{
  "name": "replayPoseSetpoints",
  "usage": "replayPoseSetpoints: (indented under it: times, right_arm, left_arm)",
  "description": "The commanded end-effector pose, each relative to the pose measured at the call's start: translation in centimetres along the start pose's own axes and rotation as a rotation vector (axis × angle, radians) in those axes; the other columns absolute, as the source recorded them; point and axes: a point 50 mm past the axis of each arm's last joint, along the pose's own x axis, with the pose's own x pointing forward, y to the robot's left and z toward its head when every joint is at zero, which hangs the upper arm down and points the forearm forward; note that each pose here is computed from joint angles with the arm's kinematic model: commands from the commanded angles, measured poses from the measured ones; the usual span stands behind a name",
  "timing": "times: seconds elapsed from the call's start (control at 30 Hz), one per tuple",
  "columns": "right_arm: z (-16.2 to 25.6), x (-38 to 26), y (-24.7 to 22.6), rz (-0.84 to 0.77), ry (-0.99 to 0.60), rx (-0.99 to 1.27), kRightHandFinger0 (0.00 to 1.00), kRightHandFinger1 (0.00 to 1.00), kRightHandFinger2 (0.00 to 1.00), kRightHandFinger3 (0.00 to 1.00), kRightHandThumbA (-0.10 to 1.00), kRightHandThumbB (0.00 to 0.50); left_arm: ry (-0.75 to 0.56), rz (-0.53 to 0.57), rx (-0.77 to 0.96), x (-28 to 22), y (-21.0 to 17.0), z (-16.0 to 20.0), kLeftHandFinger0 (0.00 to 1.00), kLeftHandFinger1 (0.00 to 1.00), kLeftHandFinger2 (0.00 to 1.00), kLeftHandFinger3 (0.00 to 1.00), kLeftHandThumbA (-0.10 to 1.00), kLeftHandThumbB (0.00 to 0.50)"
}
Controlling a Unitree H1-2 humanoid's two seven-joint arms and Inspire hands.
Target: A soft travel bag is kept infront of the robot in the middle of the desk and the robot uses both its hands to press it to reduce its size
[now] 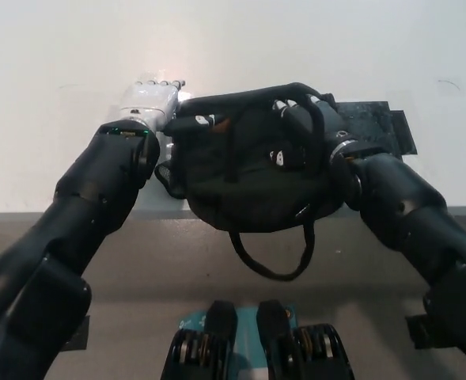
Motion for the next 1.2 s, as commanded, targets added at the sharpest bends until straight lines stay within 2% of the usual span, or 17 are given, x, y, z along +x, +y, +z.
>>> replayPoseSetpoints:
  times: [0.0,0.13,0.37,0.57,0.73,0.8,0.87,0.9,1.0,1.07,1.17]
  right_arm:
    - [-3.1,-1.2,2.4,0.121,0.093,-0.232,1.00,1.00,1.00,1.00,1.00,0.317]
    - [-2.9,-1.1,2.3,0.115,0.086,-0.211,1.00,1.00,1.00,1.00,1.00,0.306]
    - [-3.3,-0.8,0.3,0.058,0.095,-0.122,1.00,1.00,1.00,1.00,1.00,0.287]
    - [-3.5,-0.9,0.5,0.044,0.118,-0.019,1.00,1.00,1.00,1.00,1.00,0.280]
    - [-3.0,-1.0,1.7,0.062,0.126,0.013,1.00,1.00,1.00,1.00,1.00,0.220]
    - [-2.9,-1.0,1.9,0.070,0.126,0.007,1.00,1.00,1.00,1.00,1.00,0.219]
    - [-3.0,-1.2,2.4,0.070,0.129,0.014,1.00,1.00,1.00,1.00,1.00,0.218]
    - [-3.2,-1.2,2.4,0.071,0.137,0.030,1.00,1.00,1.00,1.00,1.00,0.231]
    - [-3.4,-1.5,3.0,0.072,0.146,0.063,1.00,1.00,1.00,1.00,1.00,0.202]
    - [-3.2,-1.6,3.8,0.085,0.153,0.080,1.00,1.00,1.00,1.00,1.00,0.193]
    - [-2.9,-1.9,5.0,0.110,0.169,0.102,1.00,1.00,1.00,1.00,1.00,0.205]
  left_arm:
    - [-0.042,0.090,0.020,0.6,2.6,1.3,1.00,1.00,1.00,1.00,1.00,0.100]
    - [-0.064,0.059,0.000,0.3,0.6,2.2,1.00,1.00,1.00,1.00,1.00,0.100]
    - [-0.079,0.049,-0.008,0.3,0.3,3.1,1.00,1.00,1.00,1.00,1.00,0.115]
    - [-0.094,0.010,-0.039,-0.4,-3.0,4.2,1.00,1.00,1.00,1.00,1.00,0.133]
    - [-0.112,-0.039,-0.034,-1.4,-6.6,5.5,1.00,1.00,1.00,1.00,1.00,0.123]
    - [-0.104,-0.062,-0.043,-1.6,-7.4,6.0,1.00,1.00,1.00,1.00,1.00,0.113]
    - [-0.110,-0.072,-0.042,-1.8,-8.0,6.0,1.00,1.00,1.00,1.00,1.00,0.123]
    - [-0.116,-0.074,-0.040,-1.9,-8.2,6.0,1.00,1.00,1.00,1.00,1.00,0.146]
    - [-0.112,-0.094,-0.046,-2.4,-9.6,5.9,1.00,1.00,1.00,1.00,1.00,0.211]
    - [-0.105,-0.111,-0.047,-2.8,-10.7,5.8,1.00,1.00,1.00,1.00,1.00,0.223]
    - [-0.100,-0.123,-0.036,-3.3,-11.9,5.6,1.00,1.00,1.00,1.00,1.00,0.258]
